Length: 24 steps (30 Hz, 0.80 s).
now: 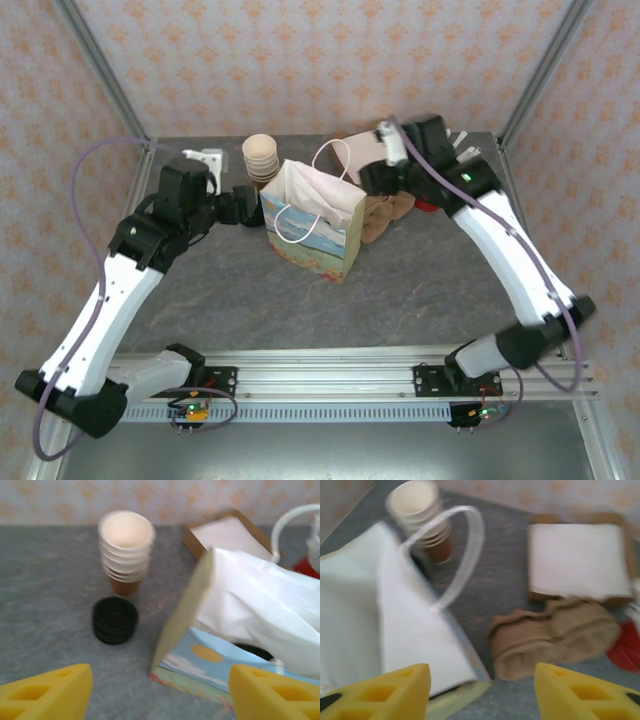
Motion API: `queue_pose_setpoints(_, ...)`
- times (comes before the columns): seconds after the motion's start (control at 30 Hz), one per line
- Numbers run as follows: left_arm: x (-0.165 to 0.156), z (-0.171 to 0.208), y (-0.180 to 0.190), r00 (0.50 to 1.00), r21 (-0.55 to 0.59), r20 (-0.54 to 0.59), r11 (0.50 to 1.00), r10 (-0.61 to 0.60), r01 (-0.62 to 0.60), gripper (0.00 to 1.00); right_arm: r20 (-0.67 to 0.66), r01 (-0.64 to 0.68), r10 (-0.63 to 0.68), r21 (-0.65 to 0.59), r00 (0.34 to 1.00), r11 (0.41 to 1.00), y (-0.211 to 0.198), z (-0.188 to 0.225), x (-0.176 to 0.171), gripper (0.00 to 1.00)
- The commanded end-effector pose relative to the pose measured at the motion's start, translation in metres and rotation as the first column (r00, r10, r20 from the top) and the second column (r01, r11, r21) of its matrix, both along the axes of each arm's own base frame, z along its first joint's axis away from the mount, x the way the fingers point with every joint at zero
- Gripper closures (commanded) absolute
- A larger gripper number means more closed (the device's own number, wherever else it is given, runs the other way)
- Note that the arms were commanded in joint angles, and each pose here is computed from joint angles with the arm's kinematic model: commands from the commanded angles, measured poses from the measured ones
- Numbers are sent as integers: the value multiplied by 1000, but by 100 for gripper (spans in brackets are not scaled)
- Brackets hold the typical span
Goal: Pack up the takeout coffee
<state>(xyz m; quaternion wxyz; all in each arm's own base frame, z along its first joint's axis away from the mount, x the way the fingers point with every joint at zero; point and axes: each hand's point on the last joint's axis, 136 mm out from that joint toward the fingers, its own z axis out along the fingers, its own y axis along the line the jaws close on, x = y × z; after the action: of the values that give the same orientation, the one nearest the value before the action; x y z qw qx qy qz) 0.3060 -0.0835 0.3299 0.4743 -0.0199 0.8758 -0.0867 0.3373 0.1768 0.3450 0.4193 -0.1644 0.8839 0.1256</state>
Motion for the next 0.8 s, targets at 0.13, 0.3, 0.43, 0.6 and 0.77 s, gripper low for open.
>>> queue_pose_setpoints(0.13,-10,-14,93,832,-22,257,863,492,-504,0,238,583,-570,17,786,812,-136,-36,-4,15)
queue_pose_setpoints(0.3,-13,-60,125,714,39,306,741,630,-670,0,241,777,-752,-16,614,630,-200,-112,-9,4)
queue_pose_setpoints(0.43,-1,-100,137,718,159,296,709,629,-687,0,295,813,-772,-29,563,582,-215,-161,-7,2)
queue_pose_setpoints(0.6,16,-151,140,781,205,282,761,556,-616,0,316,795,-744,-67,590,602,-214,-209,8,1)
queue_pose_setpoints(0.77,34,-178,137,840,209,265,822,474,-530,0,290,775,-733,-51,615,630,-211,-227,30,1)
